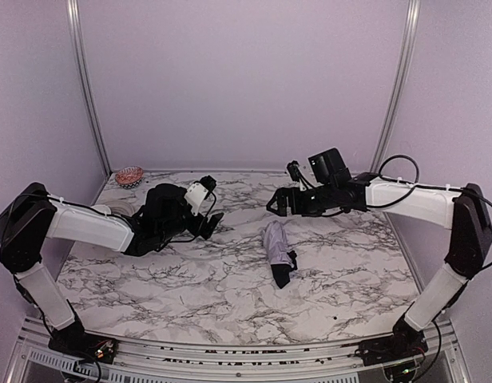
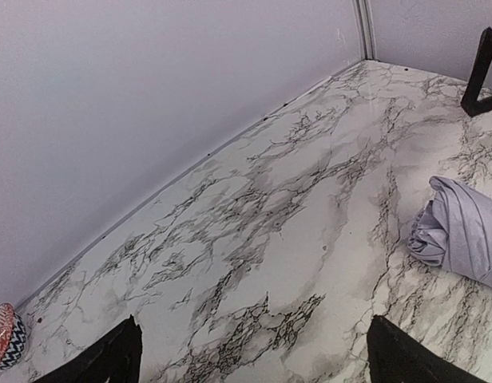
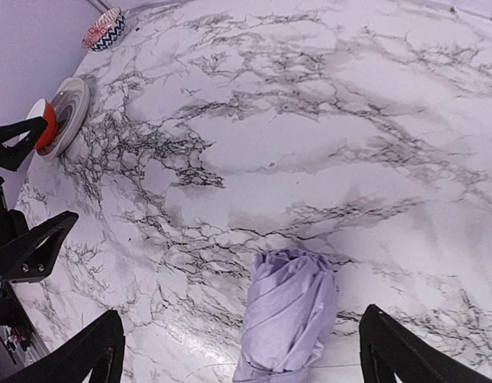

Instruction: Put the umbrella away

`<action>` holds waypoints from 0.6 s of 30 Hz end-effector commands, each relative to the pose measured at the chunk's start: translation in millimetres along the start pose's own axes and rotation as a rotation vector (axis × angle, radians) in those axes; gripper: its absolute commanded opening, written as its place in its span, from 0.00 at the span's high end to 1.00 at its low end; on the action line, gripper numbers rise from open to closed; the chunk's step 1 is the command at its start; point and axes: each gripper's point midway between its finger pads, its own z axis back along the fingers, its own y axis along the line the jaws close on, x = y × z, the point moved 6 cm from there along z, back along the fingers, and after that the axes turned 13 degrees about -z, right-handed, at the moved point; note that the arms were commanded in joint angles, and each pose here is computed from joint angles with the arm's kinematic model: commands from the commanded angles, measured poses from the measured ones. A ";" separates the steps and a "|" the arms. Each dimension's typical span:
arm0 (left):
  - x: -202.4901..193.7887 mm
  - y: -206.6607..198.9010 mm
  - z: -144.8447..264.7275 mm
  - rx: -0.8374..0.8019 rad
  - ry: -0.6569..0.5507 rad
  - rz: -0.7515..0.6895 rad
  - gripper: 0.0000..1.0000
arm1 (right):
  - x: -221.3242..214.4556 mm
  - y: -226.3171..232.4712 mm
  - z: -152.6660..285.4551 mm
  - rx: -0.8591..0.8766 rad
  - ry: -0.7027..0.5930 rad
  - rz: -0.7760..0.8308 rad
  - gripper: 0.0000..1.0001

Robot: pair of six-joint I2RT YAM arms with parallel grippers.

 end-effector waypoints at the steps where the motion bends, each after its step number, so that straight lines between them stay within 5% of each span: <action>1: -1.4 1.7 -0.5 0.004 0.019 -0.014 0.01 | 3.1 -39.0 20.9 -0.130 0.000 0.032 0.05; 6: -2.6 -8.2 -4.0 -0.062 0.026 -0.006 0.01 | -23.9 -52.2 4.2 -0.082 0.133 0.027 0.36; 18: 0.6 -22.6 -9.8 -0.115 0.048 -0.051 0.01 | -65.9 -49.3 -26.9 0.058 0.310 0.044 0.42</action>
